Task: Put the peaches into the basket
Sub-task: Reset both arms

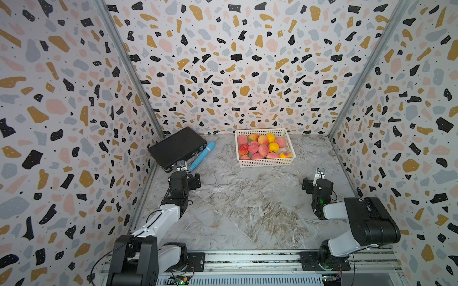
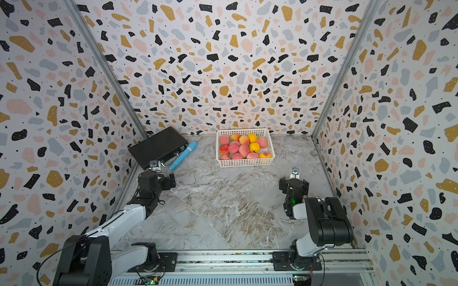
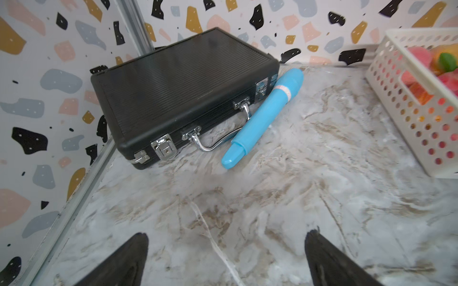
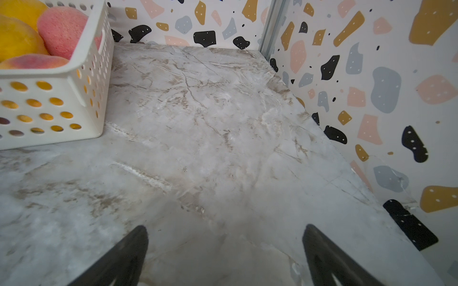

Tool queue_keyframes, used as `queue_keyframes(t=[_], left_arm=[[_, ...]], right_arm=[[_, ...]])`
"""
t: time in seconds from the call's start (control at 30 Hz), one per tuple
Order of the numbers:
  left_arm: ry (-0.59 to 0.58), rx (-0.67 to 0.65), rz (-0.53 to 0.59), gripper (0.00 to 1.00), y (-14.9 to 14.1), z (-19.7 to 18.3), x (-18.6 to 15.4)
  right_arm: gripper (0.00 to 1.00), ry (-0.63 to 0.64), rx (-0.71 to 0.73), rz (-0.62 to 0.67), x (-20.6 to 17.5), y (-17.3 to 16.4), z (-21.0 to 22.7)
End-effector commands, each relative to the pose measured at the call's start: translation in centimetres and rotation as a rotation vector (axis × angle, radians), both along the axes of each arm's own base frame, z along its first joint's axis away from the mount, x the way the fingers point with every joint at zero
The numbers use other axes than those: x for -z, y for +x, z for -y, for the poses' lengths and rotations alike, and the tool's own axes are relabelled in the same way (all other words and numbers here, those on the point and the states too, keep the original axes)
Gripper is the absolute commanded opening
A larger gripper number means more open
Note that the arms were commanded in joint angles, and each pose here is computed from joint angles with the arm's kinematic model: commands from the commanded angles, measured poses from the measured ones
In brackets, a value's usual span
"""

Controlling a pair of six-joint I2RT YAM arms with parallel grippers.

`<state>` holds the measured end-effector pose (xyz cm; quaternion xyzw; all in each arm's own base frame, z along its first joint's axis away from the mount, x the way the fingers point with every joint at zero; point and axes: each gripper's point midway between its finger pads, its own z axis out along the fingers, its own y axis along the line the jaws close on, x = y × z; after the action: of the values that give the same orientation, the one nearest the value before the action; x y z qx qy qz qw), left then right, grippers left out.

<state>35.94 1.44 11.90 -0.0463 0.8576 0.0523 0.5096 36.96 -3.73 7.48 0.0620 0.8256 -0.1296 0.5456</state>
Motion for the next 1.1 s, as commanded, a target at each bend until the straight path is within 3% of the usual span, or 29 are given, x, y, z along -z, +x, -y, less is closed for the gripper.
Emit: queue_keyframes(t=[0.0, 0.2, 0.83, 0.93, 1.07], left_arm=[[0.004, 0.027, 0.100, 0.99, 1.8, -0.2, -1.4], [-0.015, 0.067, 0.161, 0.99, 1.8, 0.2, 1.7], [-0.025, 0.156, 0.148, 0.99, 1.9, 1.6, 1.9], [-0.021, 0.238, 0.188, 0.99, 1.2, 2.9, 1.5], [-0.017, 0.114, 0.137, 0.99, 2.0, 0.9, 2.0]], right_arm=[[1.00, 0.011, 0.009, 0.045, -1.3, 0.6, 0.1], [0.99, 0.011, 0.010, 0.046, -1.3, 0.6, 0.1], [0.99, 0.032, 0.000, 0.043, -1.3, 0.7, 0.2], [0.99, 0.026, 0.006, 0.049, -1.4, 0.7, 0.3], [0.99, 0.027, -0.003, 0.039, -1.2, 0.8, 0.1]])
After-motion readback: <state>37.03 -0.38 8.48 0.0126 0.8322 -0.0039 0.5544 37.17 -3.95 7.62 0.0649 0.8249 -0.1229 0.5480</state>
